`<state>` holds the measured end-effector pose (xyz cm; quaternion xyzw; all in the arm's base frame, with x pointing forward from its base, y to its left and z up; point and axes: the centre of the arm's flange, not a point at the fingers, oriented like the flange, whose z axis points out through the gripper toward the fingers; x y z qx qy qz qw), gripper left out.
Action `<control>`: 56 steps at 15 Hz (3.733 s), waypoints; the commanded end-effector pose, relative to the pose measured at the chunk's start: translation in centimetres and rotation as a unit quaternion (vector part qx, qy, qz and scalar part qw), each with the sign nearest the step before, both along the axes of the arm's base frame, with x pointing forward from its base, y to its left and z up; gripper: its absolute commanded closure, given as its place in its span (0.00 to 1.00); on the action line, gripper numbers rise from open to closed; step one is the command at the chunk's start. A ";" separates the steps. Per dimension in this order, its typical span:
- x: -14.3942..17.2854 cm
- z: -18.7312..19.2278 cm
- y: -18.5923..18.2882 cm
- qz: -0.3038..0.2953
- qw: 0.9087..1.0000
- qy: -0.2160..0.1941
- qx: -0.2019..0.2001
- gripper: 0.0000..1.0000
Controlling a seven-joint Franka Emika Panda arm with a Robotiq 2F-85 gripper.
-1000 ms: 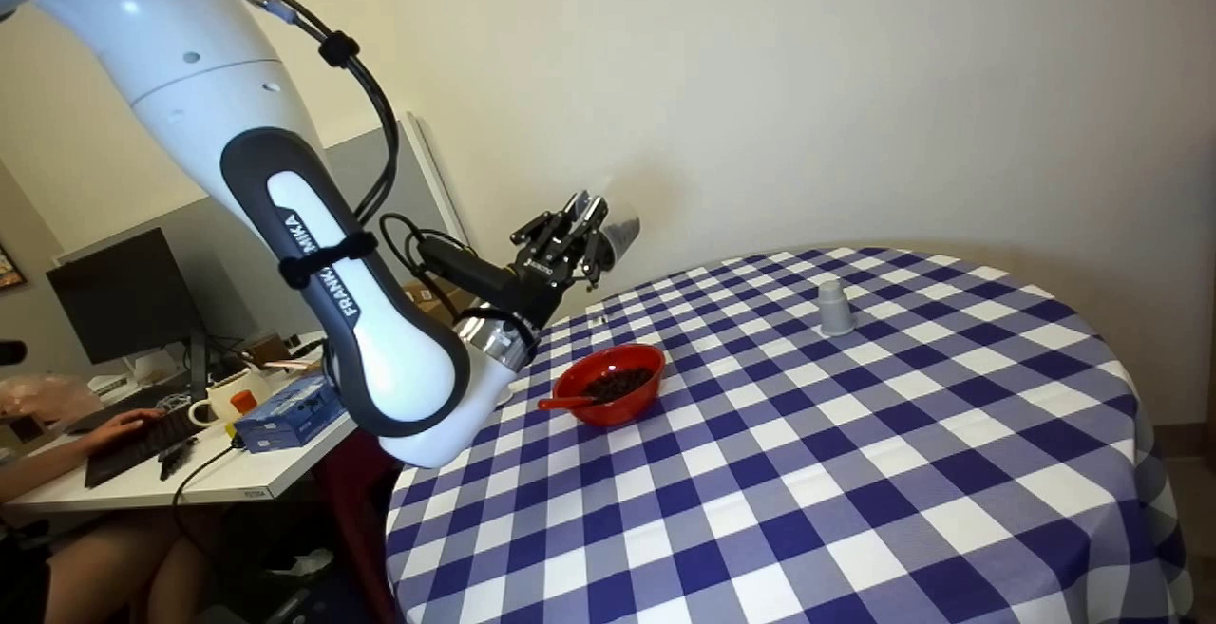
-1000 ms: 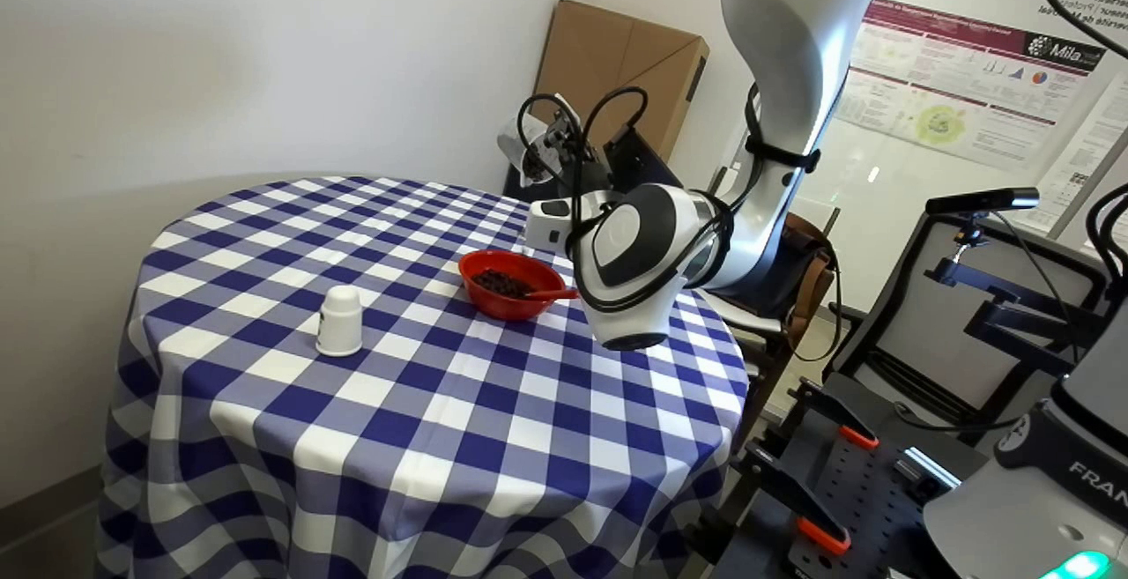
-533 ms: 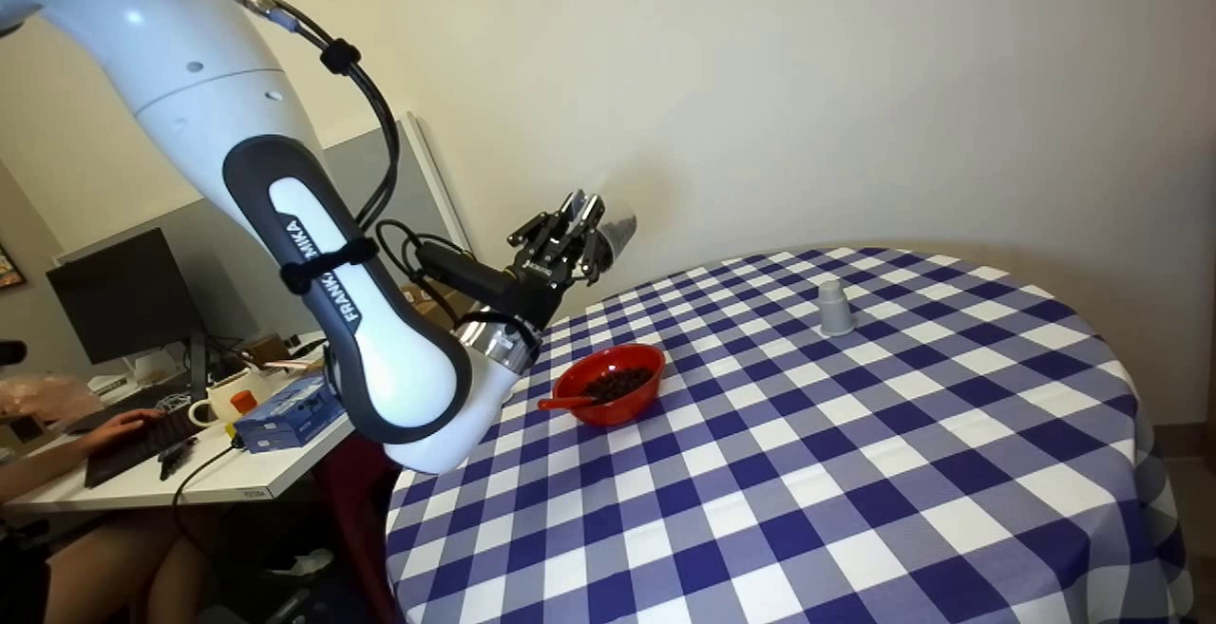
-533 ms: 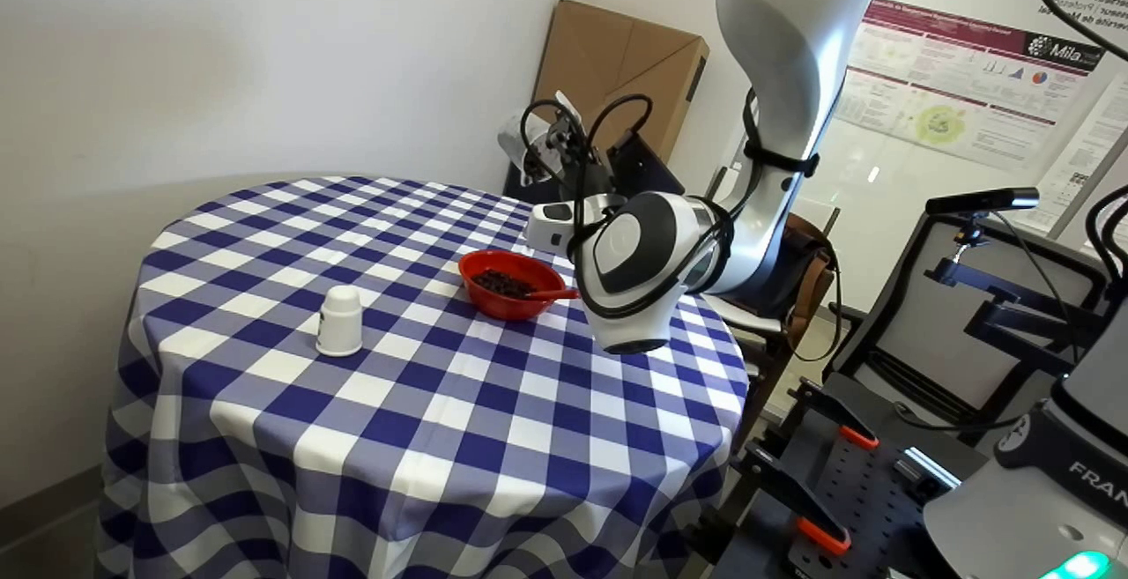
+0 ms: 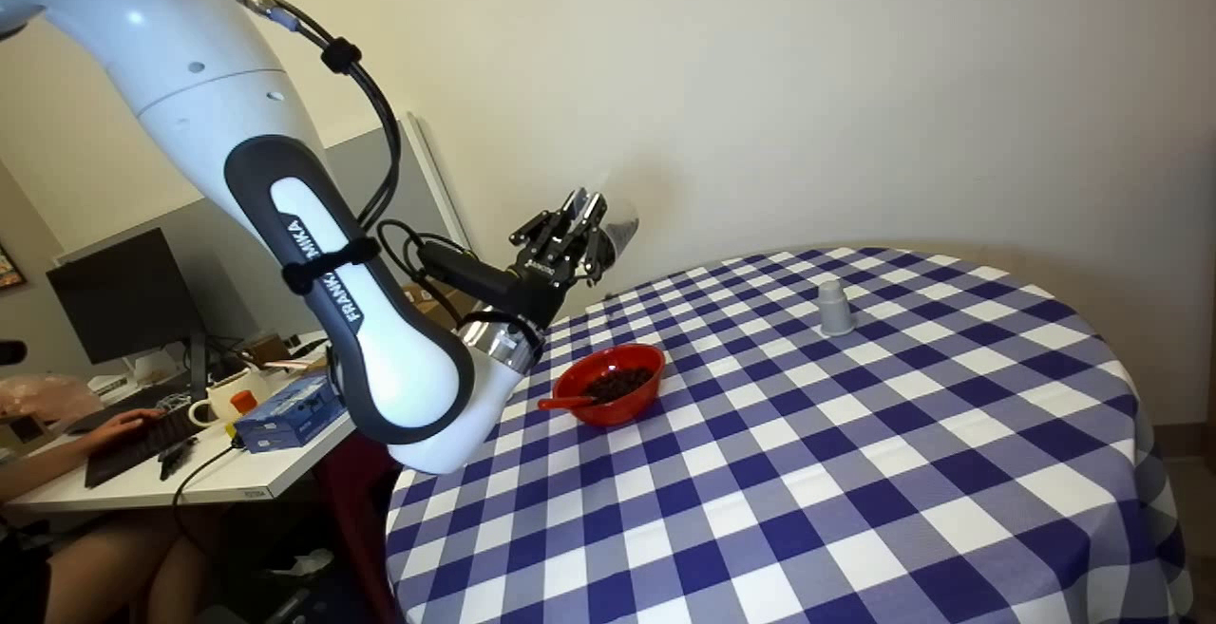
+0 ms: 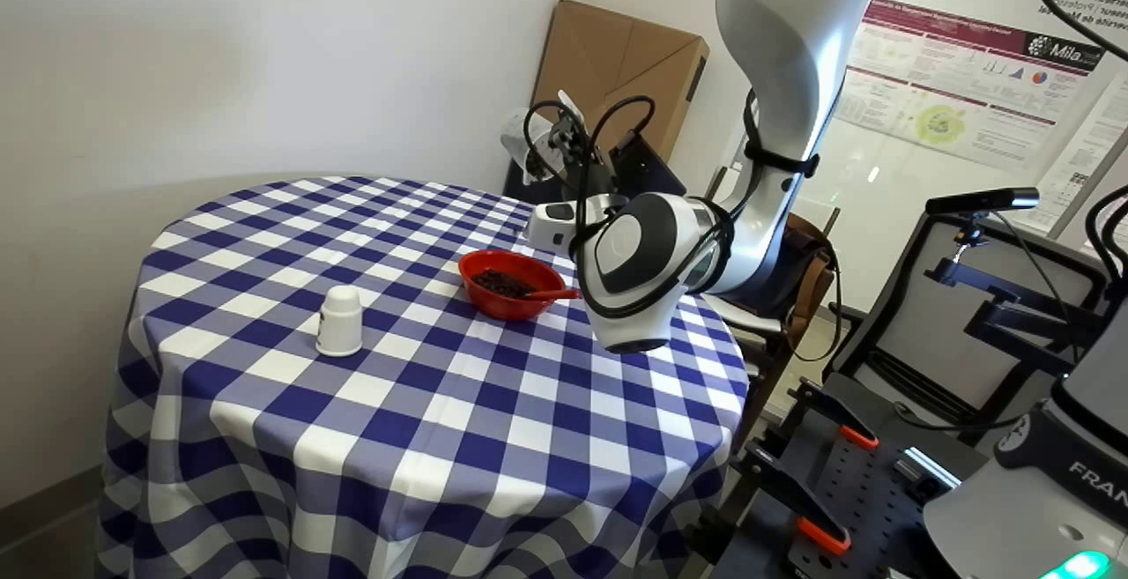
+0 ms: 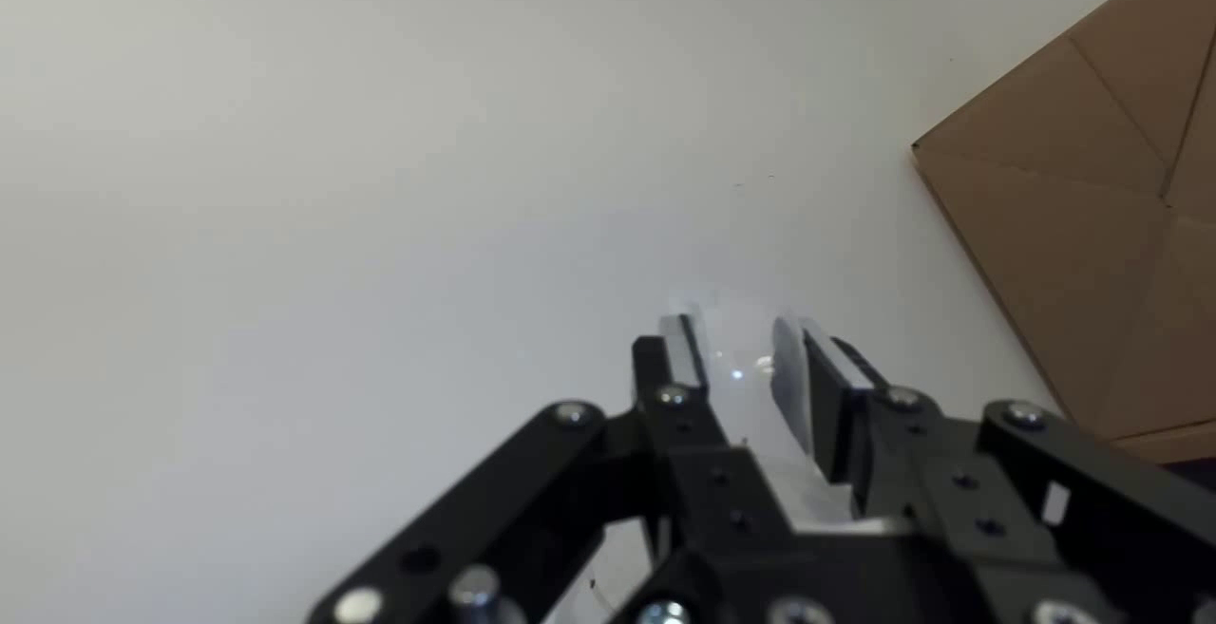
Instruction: Pour the contents of the clear jar into the red bowl
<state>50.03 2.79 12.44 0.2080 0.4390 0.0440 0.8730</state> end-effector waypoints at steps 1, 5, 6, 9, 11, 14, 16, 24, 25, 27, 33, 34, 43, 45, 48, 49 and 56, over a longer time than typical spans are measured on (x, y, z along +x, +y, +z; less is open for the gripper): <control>0.2 -0.3 -0.3 0.016 1.000 -0.018 -0.007 0.91; 0.3 -0.3 -0.4 0.020 0.999 -0.023 -0.009 0.91; 0.2 -0.3 -0.4 0.022 0.999 -0.026 -0.010 0.91; 0.2 -0.3 -0.4 0.027 0.999 -0.036 -0.015 0.91; 0.2 -0.5 -0.4 0.031 0.999 -0.042 -0.017 0.91; 0.3 -0.5 -0.5 0.033 0.998 -0.048 -0.022 0.91; 0.3 -0.5 -0.6 0.034 0.998 -0.051 -0.024 0.91; 0.5 -0.4 -0.6 0.041 0.997 -0.066 -0.028 0.91; 0.5 -0.4 -0.6 0.043 0.996 -0.070 -0.028 0.91; 0.5 -0.4 -0.6 0.048 0.995 -0.078 -0.030 0.91; 0.5 -0.7 -0.7 0.058 0.993 -0.096 -0.038 0.91; 0.6 -0.7 -0.7 0.059 0.992 -0.099 -0.040 0.91; 0.7 -0.9 -1.0 0.062 0.989 -0.121 -0.053 0.91; 0.7 -1.0 -1.0 0.060 0.989 -0.121 -0.053 0.91; 0.9 -0.9 -1.1 0.062 0.988 -0.127 -0.056 0.91; 0.9 -0.9 -1.1 0.064 0.988 -0.130 -0.057 0.91; 1.5 -0.5 -2.1 0.087 0.979 -0.161 -0.094 0.91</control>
